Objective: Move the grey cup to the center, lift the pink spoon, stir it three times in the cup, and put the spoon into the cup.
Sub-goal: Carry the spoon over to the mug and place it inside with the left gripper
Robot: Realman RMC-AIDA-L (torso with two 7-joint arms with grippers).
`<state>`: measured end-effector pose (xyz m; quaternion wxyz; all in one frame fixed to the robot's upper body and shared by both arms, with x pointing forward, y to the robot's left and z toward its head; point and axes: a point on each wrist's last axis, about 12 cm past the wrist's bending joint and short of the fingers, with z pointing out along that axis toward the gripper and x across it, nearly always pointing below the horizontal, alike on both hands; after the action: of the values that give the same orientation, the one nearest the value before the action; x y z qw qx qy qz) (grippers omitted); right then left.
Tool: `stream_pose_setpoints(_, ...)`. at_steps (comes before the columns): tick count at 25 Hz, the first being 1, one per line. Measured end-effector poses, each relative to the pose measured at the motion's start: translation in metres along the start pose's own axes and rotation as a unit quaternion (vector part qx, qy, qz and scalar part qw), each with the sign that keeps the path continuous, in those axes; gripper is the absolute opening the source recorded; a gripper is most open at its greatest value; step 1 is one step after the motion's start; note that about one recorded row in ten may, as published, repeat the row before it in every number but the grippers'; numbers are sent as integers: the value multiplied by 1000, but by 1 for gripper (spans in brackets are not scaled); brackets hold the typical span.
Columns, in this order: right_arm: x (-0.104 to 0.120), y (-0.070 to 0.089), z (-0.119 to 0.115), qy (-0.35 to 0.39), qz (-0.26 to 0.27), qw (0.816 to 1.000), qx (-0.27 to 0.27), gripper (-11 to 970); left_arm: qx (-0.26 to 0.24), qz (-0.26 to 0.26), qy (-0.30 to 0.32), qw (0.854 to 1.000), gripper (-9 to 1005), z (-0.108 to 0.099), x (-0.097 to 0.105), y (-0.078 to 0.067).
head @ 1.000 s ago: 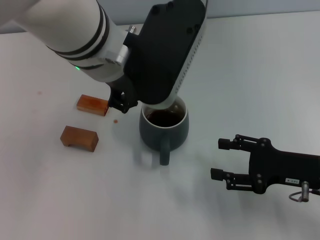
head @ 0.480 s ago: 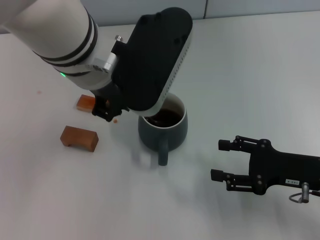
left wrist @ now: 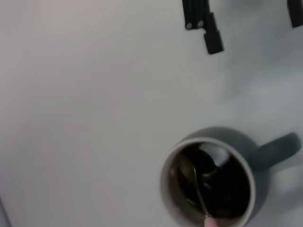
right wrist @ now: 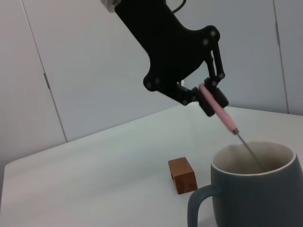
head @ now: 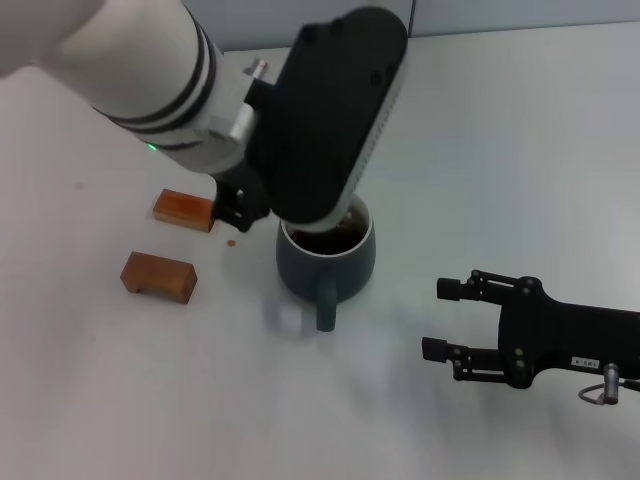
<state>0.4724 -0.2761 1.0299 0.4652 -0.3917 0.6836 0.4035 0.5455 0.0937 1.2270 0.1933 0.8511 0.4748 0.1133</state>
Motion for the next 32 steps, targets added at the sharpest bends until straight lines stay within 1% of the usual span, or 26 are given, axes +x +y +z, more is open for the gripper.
stream_pose_setpoints(4, 1, 0, -1, 0, 1, 1000, 1, 788, 6, 2, -7, 1000, 132, 0, -3, -5)
stream_pose_setpoints(9, 1, 1, -1, 0, 2, 1000, 1, 788, 25, -4, 0, 1000, 132, 2, 0, -11)
stream_pose_setpoints(15, 0, 0, 0, 0, 0, 1000, -1, 788, 20, -15, 18, 1000, 132, 4, 9, -10)
stream_pose_setpoints(21, -1, 0, 1, 0, 0, 1000, -2, 787, 6, -16, 19, 1000, 131, 4, 9, -7)
stream_pose_setpoints(23, 0, 1, 1, 0, 2, 1000, -2, 787, -7, -6, 8, 1000, 131, 4, 3, -5)
stream_pose_setpoints(29, 3, 3, 2, -2, 8, 1000, -4, 787, -10, 0, 1, 1000, 131, 4, -1, -6)
stream_pose_setpoints(30, 3, 3, 2, -2, 9, 1000, -4, 787, -7, 4, -19, 1000, 131, 2, -6, -10)
stream_pose_setpoints(32, 3, 3, 2, -2, 8, 1000, -4, 787, -6, 2, -25, 1000, 131, 2, -5, -13)
